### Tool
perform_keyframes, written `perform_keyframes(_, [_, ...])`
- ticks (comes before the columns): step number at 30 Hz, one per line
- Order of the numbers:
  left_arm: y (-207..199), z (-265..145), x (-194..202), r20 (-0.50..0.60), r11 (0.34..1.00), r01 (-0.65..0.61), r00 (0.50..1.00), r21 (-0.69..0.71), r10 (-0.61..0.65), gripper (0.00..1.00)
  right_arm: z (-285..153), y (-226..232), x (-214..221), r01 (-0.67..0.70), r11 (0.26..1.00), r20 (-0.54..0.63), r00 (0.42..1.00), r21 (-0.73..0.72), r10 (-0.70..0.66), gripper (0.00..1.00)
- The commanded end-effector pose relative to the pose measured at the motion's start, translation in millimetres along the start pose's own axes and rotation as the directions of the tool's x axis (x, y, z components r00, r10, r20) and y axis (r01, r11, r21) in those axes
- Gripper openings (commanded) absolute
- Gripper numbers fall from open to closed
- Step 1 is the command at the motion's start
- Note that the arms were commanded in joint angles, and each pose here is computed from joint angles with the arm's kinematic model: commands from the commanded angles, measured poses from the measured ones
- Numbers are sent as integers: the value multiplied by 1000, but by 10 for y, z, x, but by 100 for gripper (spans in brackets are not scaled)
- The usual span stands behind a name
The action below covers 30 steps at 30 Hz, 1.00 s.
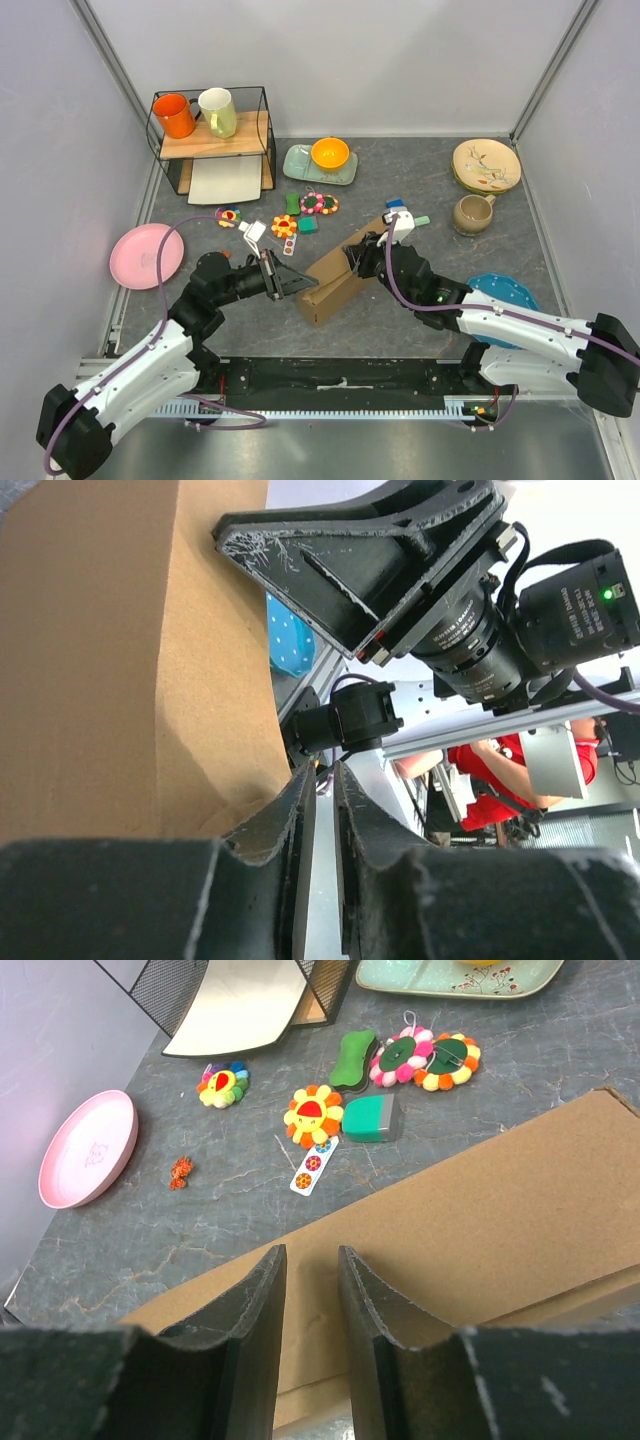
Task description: Fold the paper box
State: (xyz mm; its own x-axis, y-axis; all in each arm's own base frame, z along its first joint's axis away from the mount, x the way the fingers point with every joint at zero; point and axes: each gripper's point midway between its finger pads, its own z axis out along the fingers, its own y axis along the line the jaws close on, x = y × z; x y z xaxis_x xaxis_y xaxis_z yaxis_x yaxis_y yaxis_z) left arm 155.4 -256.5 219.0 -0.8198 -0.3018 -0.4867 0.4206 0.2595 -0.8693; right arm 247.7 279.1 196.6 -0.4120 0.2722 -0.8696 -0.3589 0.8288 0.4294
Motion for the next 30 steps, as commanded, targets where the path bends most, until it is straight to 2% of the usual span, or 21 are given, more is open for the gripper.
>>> perform_keyframes(1, [751, -98, 575, -162, 970, 28, 984, -241, -69, 21, -225, -684, 897, 191, 970, -317, 939, 150, -135, 36])
perform_keyframes(7, [864, -107, 635, -183, 959, -9, 982, -282, -44, 19, -225, -669, 853, 189, 970, -309, 941, 150, -135, 36])
perform_keyframes(11, [1030, -155, 766, -233, 931, -40, 971, -362, -49, 15, -231, -676, 859, 191, 970, -313, 940, 153, -136, 36])
perform_keyframes(16, [1355, -294, 967, -272, 863, -50, 957, -503, -104, 12, -268, -705, 870, 186, 970, -315, 940, 158, -129, 36])
perform_keyframes(22, [1613, -476, 1118, -260, 770, -7, 943, -638, -207, 8, -318, -704, 826, 186, 969, -316, 940, 162, -127, 36])
perform_keyframes(24, [1674, -533, 1150, -258, 738, -9, 940, -674, -224, 5, -340, -700, 733, 186, 967, -298, 946, 173, -128, 37])
perform_keyframes(30, [1714, -556, 1118, -248, 703, -22, 943, -711, -222, 2, -354, -445, -120, 150, 972, -126, 984, 179, -129, 42])
